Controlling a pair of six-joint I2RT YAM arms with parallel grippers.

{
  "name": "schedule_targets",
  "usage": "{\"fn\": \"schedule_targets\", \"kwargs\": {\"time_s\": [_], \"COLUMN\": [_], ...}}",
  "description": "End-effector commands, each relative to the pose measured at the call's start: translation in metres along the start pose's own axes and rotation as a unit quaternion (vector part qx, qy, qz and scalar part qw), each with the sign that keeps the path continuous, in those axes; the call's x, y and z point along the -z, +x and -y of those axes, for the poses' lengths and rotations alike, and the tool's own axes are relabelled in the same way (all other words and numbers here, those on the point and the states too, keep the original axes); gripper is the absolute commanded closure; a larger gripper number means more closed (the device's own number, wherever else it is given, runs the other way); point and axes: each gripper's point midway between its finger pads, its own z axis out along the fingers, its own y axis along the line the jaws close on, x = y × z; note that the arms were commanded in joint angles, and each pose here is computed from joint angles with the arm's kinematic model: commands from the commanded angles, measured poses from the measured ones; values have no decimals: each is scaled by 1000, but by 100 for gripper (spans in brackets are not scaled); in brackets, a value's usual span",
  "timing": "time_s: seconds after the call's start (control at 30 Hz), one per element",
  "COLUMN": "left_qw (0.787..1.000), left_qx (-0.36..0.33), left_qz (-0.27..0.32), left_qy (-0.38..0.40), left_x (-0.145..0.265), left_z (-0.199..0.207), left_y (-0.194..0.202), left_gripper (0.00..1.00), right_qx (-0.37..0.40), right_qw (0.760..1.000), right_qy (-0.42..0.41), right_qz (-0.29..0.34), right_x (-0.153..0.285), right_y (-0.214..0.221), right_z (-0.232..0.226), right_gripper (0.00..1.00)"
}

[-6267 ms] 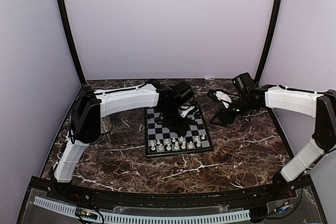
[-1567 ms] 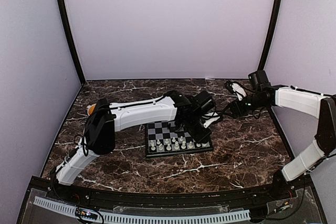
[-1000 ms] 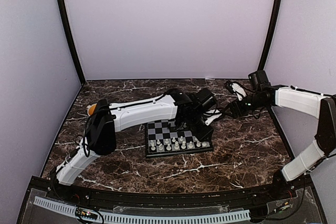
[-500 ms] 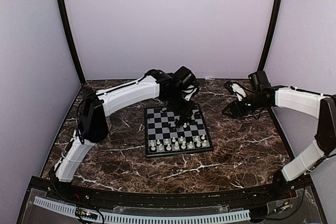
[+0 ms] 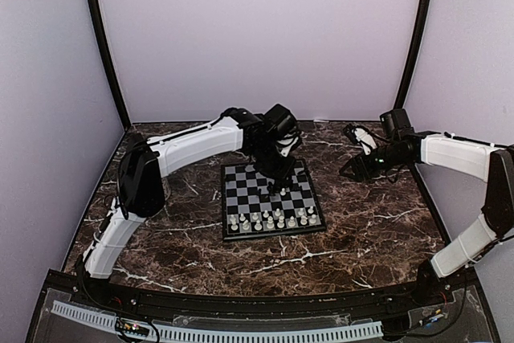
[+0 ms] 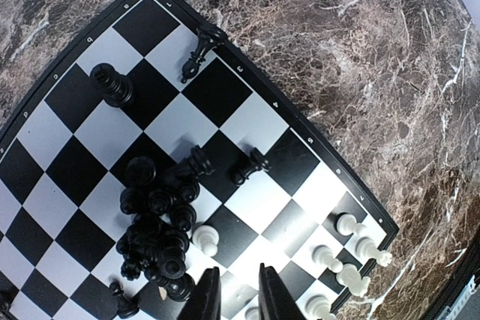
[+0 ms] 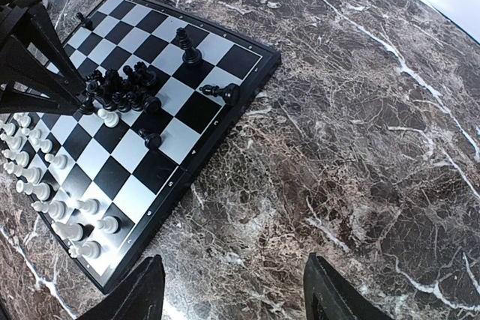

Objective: Set up the chess pieces on the board
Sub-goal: Pick up the pawn from the chessboard.

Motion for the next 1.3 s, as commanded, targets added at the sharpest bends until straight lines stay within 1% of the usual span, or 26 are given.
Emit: {"fn": "schedule_targets", "kwargs": {"time_s": [0.0,0.37,0.77,0.97,1.27], "left_qw": [1000,999,999,999,999], "left_qx": [8,16,18,16,15], "left_qz": [-13,-34,-47,-46,-39], "left_qy": [12,-4,-6,-7,-2], "left_x": [3,-12,-27,-33,-37], "left_z": [3,-10,-15,-17,-16], "left_y": [6,15,22,20,17], "left_gripper": [80,71,68,69,76], "right_qx": [5,5,4,6,5], "right_qw": [1000,1000,1000,1000,1000], "right_qy": [1,2,0,0,-2], "right_qz": [16,15,14,14,13], "right_x": [4,3,1,1,0], "right_y": [-6,-5,-5,-5,-5], "right_z": [1,1,2,1,1], "right_gripper": [35,35,35,35,35]}}
